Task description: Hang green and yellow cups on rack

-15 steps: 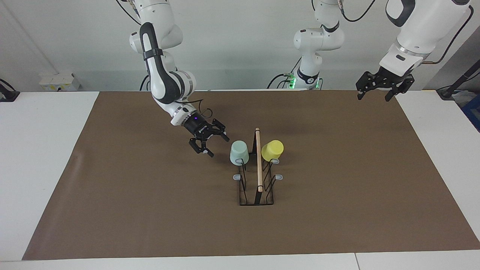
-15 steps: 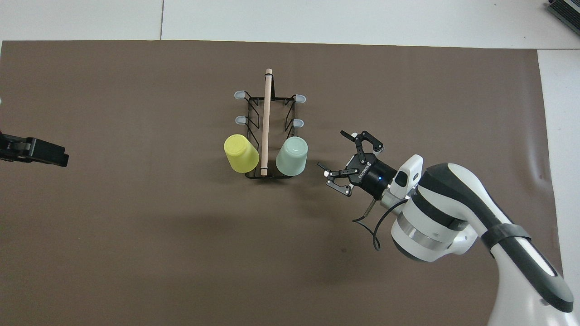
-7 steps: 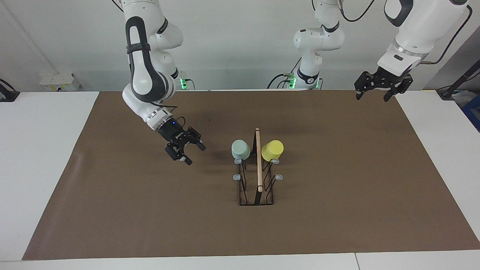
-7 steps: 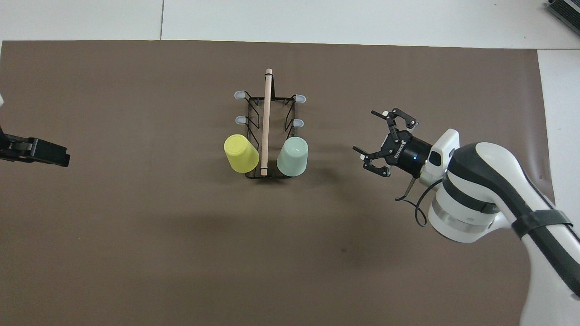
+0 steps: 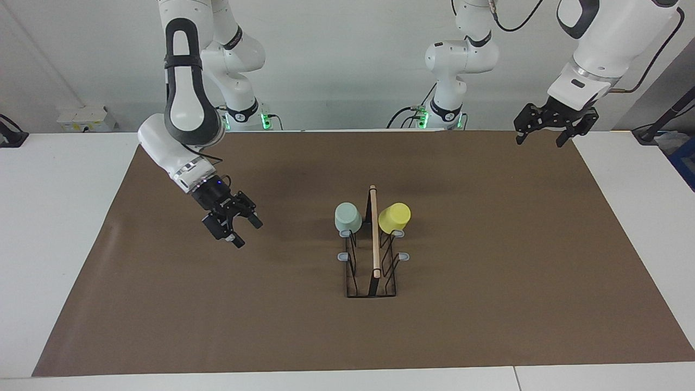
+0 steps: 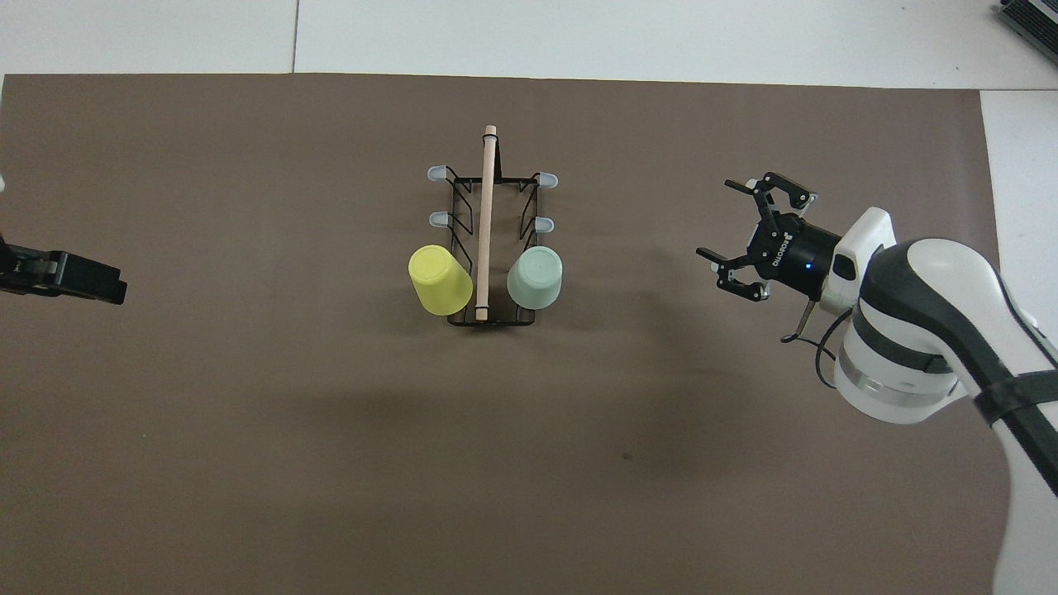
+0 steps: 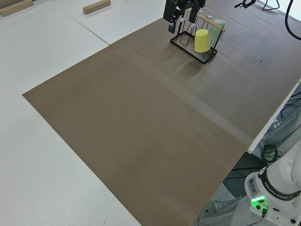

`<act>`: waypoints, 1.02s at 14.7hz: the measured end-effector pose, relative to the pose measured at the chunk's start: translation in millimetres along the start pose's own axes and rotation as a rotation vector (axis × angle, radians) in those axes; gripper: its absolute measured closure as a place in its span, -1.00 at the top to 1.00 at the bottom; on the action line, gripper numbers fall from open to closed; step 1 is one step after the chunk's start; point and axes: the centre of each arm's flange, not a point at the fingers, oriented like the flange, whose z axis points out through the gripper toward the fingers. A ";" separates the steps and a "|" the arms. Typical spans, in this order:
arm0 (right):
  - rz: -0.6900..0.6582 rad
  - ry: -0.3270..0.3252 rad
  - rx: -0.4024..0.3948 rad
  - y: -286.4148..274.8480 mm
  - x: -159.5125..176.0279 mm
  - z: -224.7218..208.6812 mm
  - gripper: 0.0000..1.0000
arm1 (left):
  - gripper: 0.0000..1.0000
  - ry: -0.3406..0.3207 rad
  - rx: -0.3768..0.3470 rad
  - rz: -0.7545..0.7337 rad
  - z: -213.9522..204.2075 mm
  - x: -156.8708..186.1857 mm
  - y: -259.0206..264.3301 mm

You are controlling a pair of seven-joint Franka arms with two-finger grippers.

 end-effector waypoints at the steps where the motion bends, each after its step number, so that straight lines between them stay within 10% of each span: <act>1: 0.012 -0.015 0.023 6.6 3.1 -2.2 1.00 | 1.00 0.000 0.000 0.000 0.0 0.0 0.0; 15: 0.425 -0.326 0.360 95.0 24.6 -88.3 1.00 | 1.00 0.000 0.000 0.000 0.0 0.0 0.0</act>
